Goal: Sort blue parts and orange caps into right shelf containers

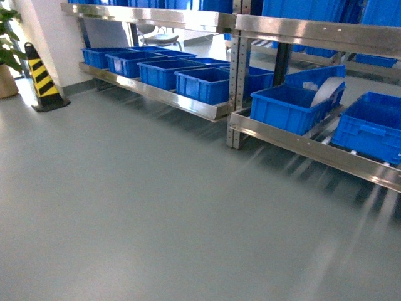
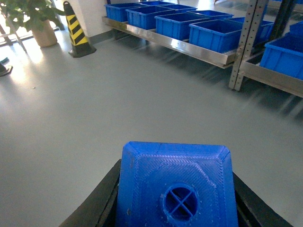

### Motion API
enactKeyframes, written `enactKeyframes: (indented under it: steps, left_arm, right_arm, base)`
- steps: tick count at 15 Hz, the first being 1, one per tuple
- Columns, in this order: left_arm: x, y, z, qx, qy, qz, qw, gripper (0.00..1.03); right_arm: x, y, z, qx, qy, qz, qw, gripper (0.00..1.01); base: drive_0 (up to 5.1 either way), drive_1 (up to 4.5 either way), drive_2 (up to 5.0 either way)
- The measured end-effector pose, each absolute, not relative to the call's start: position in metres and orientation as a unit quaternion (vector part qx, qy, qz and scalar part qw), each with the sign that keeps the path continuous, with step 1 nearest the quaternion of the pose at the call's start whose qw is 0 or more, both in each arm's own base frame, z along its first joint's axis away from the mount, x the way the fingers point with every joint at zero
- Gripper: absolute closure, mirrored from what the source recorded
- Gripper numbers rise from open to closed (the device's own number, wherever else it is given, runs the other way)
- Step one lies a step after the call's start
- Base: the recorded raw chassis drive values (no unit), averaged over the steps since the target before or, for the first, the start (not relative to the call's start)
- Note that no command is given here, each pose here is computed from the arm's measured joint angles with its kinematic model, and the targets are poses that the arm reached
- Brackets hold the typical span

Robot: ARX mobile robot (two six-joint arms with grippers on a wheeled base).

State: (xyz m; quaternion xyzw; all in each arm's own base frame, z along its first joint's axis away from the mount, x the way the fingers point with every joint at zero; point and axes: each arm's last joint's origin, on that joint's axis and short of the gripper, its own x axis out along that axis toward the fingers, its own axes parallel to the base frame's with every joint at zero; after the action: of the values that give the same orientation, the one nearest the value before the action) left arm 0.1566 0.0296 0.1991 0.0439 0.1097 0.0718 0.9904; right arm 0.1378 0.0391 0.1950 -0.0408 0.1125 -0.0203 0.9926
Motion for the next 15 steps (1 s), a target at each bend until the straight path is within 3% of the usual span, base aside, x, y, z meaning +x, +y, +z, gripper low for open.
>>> enactKeyframes:
  steps: [15]
  left_arm:
    - [0.1566, 0.0296, 0.1991, 0.044, 0.109, 0.072, 0.99, 0.59]
  right_arm:
    - [0.1378, 0.0391, 0.1951, -0.041, 0.112, -0.02, 0.993, 0.59]
  base:
    - [-1.5, -1.48, -1.5]
